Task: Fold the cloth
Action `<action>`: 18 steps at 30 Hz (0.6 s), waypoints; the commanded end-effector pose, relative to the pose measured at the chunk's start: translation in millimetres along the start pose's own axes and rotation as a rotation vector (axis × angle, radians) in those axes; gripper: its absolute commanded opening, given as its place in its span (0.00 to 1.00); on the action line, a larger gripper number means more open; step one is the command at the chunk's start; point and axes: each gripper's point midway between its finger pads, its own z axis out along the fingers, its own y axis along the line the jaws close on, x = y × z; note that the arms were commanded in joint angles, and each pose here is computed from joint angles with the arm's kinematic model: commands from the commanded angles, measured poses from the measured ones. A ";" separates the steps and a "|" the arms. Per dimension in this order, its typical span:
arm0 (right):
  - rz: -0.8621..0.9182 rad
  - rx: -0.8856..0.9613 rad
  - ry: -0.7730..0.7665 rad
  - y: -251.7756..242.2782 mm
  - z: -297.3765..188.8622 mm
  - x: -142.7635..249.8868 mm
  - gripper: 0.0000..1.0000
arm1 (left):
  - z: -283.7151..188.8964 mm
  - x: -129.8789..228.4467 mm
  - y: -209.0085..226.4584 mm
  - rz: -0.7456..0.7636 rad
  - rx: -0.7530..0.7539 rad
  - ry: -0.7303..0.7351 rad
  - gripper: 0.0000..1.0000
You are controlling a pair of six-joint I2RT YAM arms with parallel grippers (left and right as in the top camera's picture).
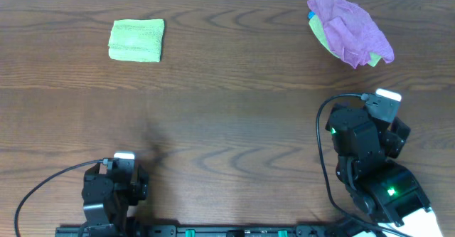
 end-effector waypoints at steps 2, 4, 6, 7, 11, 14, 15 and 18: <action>0.021 0.014 0.000 -2.7 1.3 1.0 0.99 | 8.1 8.3 -2.3 -0.009 0.000 0.016 0.95; 0.020 0.014 0.000 -2.8 1.3 1.1 0.99 | 11.0 10.9 -3.3 -0.009 0.001 0.021 0.95; 0.021 0.014 0.000 -2.8 1.3 1.1 0.99 | 15.0 14.8 -4.9 -0.008 0.004 0.030 0.95; 0.020 0.014 0.000 -2.8 1.3 1.1 0.99 | 17.6 16.1 -5.6 -0.008 0.004 0.030 0.95; 0.021 0.014 0.000 -2.7 1.3 1.0 0.99 | 21.7 16.4 -7.0 -0.023 0.008 0.022 0.95; 0.021 0.014 0.000 -2.8 1.3 1.1 0.99 | 21.7 16.8 -5.9 -0.023 0.001 0.024 0.95; 0.021 0.014 0.000 -2.8 1.3 1.1 0.99 | 21.7 16.7 -5.9 -0.023 0.001 0.024 0.95; 0.021 0.014 0.000 -2.7 1.3 1.0 0.99 | 21.6 16.6 -5.9 -0.023 0.001 0.024 0.95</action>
